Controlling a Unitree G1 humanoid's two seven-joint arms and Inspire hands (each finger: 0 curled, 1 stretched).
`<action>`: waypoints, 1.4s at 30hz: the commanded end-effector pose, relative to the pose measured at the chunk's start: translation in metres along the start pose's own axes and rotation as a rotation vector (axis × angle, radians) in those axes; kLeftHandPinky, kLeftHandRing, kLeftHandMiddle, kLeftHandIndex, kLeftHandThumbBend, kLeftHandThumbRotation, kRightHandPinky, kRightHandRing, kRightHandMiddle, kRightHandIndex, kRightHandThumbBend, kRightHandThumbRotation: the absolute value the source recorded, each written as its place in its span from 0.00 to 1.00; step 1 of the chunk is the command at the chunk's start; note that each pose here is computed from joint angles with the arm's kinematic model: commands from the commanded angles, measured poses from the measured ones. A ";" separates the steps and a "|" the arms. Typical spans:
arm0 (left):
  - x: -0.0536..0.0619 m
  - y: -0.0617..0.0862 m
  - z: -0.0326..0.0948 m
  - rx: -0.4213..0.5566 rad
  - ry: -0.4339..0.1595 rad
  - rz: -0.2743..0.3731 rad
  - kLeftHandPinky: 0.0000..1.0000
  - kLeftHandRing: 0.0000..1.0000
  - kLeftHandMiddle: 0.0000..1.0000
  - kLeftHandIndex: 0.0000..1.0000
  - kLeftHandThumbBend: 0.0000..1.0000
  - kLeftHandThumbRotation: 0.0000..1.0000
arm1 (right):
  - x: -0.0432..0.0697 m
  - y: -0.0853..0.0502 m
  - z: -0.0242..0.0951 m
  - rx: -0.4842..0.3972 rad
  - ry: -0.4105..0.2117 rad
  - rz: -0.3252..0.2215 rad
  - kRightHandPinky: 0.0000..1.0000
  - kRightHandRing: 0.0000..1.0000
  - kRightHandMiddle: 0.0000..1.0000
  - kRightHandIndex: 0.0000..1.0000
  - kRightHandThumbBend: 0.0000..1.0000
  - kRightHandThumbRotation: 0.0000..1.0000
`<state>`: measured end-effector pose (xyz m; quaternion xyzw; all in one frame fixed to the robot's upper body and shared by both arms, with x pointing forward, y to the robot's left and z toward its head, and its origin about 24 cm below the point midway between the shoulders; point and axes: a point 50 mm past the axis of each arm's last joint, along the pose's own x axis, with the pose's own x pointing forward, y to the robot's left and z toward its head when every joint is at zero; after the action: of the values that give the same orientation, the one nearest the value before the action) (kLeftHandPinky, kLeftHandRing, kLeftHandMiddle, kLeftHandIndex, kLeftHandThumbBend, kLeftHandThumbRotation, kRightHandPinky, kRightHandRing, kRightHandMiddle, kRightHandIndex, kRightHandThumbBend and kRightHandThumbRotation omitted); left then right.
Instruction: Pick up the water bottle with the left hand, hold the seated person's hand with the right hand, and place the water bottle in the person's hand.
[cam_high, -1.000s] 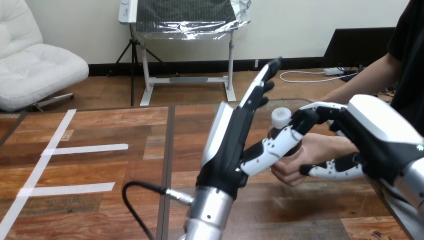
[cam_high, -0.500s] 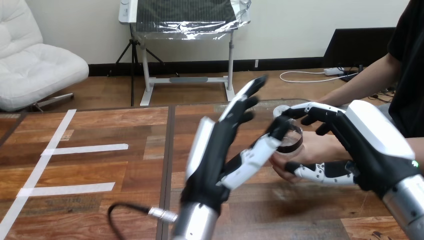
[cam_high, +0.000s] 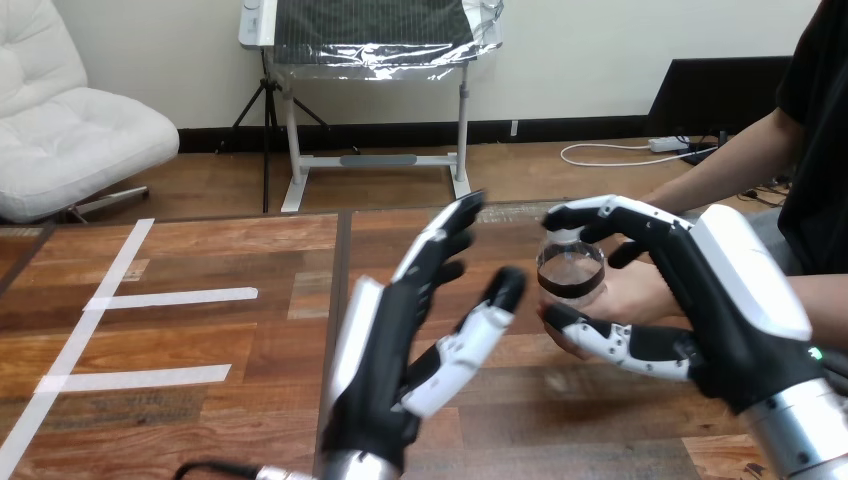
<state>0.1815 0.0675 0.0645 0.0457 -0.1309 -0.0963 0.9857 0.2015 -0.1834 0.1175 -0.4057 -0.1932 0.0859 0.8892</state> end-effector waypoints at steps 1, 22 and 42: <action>-0.001 0.001 0.018 -0.062 -0.106 0.062 0.84 0.88 0.90 0.87 0.43 0.62 | 0.002 0.004 0.002 0.056 -0.040 -0.057 0.55 0.68 0.74 0.69 0.46 0.00; -0.019 0.008 0.013 -0.039 -0.112 0.144 0.81 0.86 0.89 0.87 0.39 0.53 | -0.002 0.023 0.002 0.261 -0.080 -0.114 0.53 0.66 0.72 0.69 0.33 0.00; -0.027 0.013 0.012 -0.022 -0.113 0.167 0.80 0.86 0.89 0.87 0.38 0.55 | -0.002 0.030 0.004 0.322 -0.087 -0.107 0.53 0.66 0.72 0.69 0.26 0.10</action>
<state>0.1539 0.0863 0.0566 0.0404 -0.1545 -0.0439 0.9862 0.1949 -0.1660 0.0901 -0.2616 -0.2095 0.0884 0.9380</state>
